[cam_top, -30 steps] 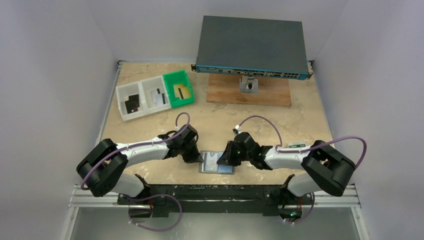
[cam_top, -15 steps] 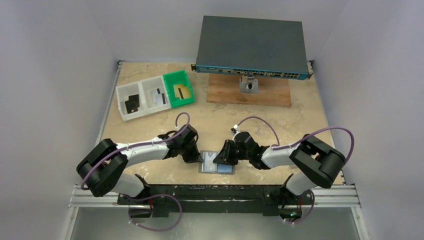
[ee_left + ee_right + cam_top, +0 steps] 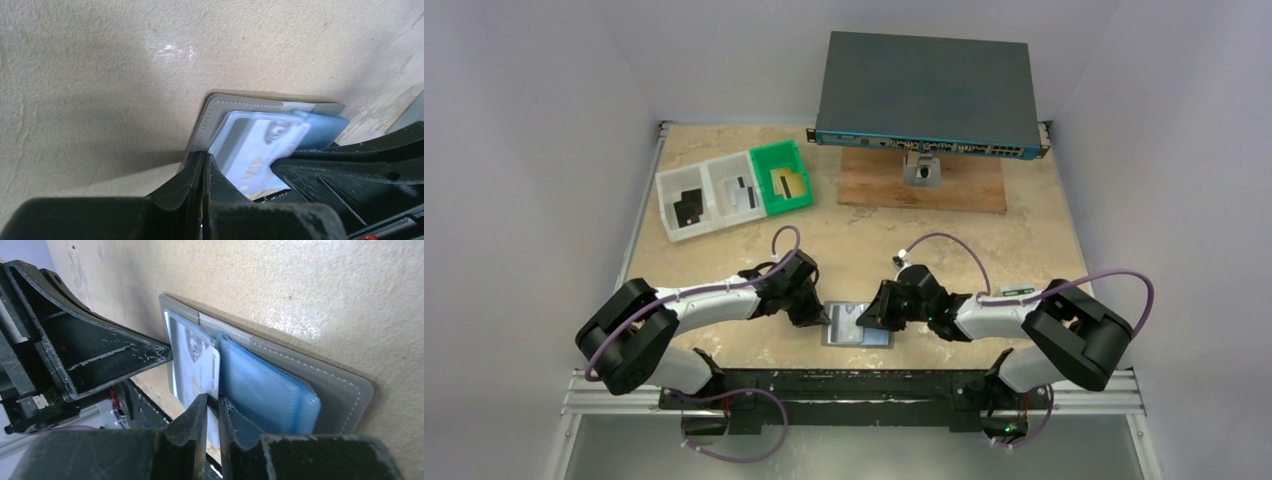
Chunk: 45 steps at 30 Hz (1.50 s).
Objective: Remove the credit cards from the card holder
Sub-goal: Remove the credit card from the card holder.
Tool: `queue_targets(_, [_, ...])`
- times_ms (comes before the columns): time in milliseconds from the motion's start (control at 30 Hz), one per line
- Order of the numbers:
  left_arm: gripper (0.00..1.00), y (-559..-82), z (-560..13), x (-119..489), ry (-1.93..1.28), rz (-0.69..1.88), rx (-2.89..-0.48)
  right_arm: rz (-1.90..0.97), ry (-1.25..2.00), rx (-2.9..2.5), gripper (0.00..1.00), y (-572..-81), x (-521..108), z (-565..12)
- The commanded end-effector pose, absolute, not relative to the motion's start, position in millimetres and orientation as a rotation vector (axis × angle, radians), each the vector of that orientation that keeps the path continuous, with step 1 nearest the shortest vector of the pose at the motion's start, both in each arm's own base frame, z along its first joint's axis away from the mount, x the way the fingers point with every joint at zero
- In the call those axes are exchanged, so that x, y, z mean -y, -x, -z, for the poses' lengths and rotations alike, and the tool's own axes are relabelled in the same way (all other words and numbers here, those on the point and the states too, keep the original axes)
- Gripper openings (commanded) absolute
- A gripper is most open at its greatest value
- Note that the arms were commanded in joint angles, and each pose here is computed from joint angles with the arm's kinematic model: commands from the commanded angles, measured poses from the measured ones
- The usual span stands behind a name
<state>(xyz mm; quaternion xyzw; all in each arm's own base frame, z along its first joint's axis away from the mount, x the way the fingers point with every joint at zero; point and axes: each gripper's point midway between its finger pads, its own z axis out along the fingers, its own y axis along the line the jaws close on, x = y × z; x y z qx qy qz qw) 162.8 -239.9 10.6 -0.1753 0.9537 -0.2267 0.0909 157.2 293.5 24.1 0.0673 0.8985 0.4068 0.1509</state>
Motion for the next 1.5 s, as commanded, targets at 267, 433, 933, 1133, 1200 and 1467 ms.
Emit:
queue_targets(267, [0.0, -122, 32, 179, 0.567, 0.278, -2.987, -1.2, -0.176, -2.569, 0.2, -154, -292, -21])
queue_targets(433, [0.0, -123, 31, 180, 0.561, 0.282, -2.989, -1.243, -0.18, -2.58, 0.21, -152, -298, -16])
queue_targets(933, [0.0, -122, 32, 173, 0.599, 0.248, -2.98, -1.12, -0.236, -2.591, 0.05, -156, -277, -13])
queue_targets(1133, [0.0, -122, 33, 170, 0.608, 0.241, -2.981, -1.075, -0.233, -2.585, 0.03, -158, -270, -16])
queue_targets(1200, [0.0, -122, 33, 170, 0.609, 0.241, -2.981, -1.059, -0.228, -2.587, 0.04, -159, -268, -16])
queue_targets(1467, [0.0, -123, 32, 170, 0.612, 0.241, -2.977, -1.002, -0.241, -2.605, 0.06, -160, -259, -12])
